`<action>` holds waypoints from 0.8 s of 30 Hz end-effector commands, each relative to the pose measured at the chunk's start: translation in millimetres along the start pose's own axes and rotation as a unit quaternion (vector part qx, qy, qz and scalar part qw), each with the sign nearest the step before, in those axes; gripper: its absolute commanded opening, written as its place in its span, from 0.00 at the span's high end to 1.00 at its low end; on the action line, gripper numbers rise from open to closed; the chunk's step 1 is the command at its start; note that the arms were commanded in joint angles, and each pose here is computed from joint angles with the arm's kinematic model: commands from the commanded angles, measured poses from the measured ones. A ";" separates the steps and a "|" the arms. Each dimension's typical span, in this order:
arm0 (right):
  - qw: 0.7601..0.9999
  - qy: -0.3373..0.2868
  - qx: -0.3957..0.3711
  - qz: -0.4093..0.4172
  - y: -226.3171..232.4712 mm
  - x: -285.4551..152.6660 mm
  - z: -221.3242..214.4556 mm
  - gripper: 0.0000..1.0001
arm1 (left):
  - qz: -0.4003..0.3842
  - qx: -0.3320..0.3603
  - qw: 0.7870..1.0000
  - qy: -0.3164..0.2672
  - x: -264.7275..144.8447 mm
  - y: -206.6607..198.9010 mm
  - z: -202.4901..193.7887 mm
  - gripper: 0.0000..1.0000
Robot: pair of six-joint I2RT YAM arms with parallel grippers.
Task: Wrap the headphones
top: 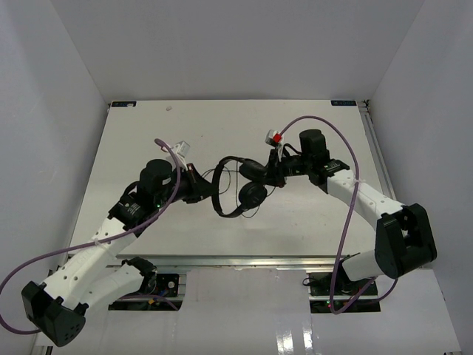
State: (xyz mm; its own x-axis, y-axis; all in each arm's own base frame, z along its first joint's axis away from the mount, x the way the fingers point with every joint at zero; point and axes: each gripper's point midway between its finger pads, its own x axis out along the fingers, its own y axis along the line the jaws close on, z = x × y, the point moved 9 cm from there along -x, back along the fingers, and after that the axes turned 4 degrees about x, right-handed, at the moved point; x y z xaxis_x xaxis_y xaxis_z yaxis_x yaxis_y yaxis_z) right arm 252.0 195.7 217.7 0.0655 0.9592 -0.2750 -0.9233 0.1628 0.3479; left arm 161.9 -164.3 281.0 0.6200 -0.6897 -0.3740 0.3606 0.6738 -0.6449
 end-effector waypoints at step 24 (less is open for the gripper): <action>0.968 -0.068 0.025 0.241 23.2 67.9 14.1 0.82 | 0.087 -0.042 0.976 -0.196 -49.9 -60.9 106.1 1.00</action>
State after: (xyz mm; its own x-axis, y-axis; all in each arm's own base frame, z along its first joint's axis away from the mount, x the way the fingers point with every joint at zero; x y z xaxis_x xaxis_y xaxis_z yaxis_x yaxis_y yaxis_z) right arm 248.6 259.4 214.7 -0.2583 0.9660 0.0058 -0.8206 -0.2226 0.5264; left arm 183.2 -149.1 388.7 0.8489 -0.4601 -0.2602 0.2073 0.7427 -0.6367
